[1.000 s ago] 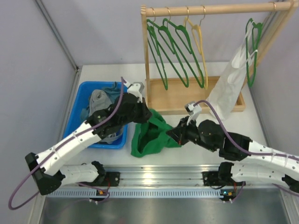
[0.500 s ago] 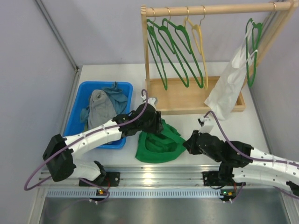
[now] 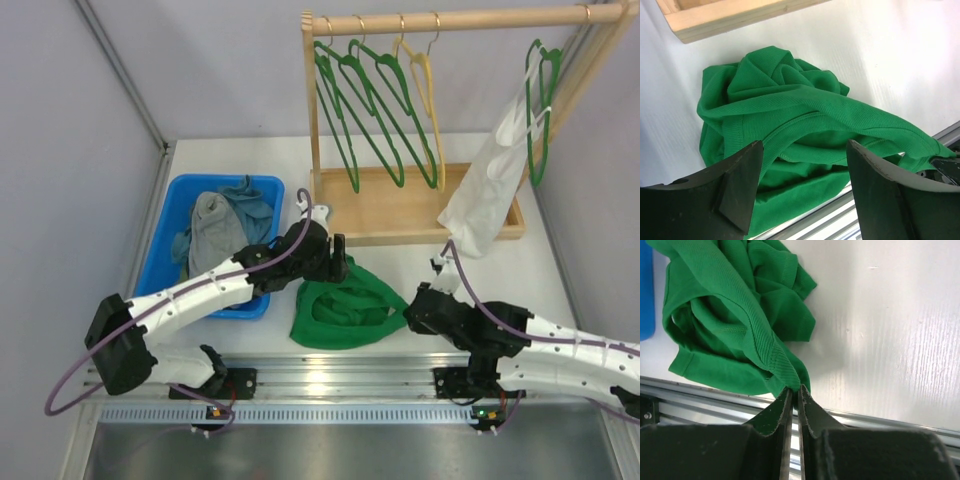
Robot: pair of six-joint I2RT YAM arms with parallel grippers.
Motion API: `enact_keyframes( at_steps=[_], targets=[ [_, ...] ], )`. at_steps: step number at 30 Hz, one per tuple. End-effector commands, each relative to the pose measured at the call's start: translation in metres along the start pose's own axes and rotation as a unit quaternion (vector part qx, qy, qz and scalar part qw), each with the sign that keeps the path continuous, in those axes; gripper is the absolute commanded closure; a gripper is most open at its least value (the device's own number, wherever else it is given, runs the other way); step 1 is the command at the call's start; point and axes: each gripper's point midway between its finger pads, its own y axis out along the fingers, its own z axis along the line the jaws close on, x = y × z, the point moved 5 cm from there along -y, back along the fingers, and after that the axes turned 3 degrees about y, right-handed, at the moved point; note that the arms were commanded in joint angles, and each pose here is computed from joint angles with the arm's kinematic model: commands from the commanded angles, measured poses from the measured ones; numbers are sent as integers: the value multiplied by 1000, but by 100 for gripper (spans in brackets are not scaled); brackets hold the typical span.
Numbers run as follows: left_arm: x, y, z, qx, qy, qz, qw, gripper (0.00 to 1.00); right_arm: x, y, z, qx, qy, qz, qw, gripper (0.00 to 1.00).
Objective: Place the tank top on the hanger
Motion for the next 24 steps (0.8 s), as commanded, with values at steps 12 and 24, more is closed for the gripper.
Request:
enact_keyframes(
  at_steps=[12, 24],
  targets=[
    [18, -46, 7, -12, 13, -63, 998, 27, 45, -29, 12, 9, -7, -66, 998, 25],
    [29, -74, 6, -22, 17, -85, 996, 28, 181, -143, 97, 147, -85, -228, 959, 28]
  ],
)
